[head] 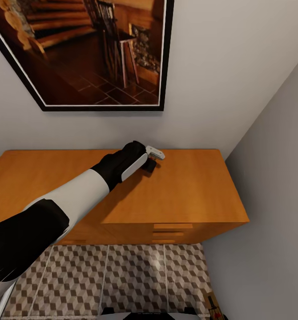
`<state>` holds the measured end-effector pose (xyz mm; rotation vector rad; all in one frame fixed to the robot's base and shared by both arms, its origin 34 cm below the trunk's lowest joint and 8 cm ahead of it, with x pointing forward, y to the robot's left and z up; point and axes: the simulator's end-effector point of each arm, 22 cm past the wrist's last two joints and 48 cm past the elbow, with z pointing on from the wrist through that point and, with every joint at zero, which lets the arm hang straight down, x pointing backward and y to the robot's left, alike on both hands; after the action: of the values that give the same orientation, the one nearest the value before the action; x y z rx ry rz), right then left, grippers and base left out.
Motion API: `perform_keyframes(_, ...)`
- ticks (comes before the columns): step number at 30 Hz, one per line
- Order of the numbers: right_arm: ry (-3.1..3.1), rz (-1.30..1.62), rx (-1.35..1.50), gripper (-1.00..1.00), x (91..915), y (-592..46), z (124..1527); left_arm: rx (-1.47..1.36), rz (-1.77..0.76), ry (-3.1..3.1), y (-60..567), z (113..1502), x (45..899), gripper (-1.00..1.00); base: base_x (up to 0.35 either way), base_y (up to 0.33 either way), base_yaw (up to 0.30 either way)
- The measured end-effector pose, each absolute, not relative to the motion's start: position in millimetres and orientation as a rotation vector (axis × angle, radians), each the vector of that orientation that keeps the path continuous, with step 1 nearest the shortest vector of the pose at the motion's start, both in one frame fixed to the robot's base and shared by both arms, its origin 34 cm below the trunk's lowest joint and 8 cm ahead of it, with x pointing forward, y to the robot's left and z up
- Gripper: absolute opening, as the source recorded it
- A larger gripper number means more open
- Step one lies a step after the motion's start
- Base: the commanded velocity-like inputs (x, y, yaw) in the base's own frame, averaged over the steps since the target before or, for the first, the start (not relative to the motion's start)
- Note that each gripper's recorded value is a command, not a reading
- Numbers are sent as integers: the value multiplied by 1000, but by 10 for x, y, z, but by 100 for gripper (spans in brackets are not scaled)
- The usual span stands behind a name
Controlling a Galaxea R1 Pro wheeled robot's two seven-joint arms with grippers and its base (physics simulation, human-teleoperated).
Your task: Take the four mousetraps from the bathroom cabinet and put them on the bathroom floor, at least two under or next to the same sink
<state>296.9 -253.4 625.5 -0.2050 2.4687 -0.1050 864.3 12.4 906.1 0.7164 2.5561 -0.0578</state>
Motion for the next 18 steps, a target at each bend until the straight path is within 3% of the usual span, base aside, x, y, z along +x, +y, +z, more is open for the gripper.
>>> perform_keyframes(18, 2469, -105, -205, -100, 2968, -2534, 6255, 718, -62, 2553, 109, 9079, 8643, -100, 0, 0, 0)
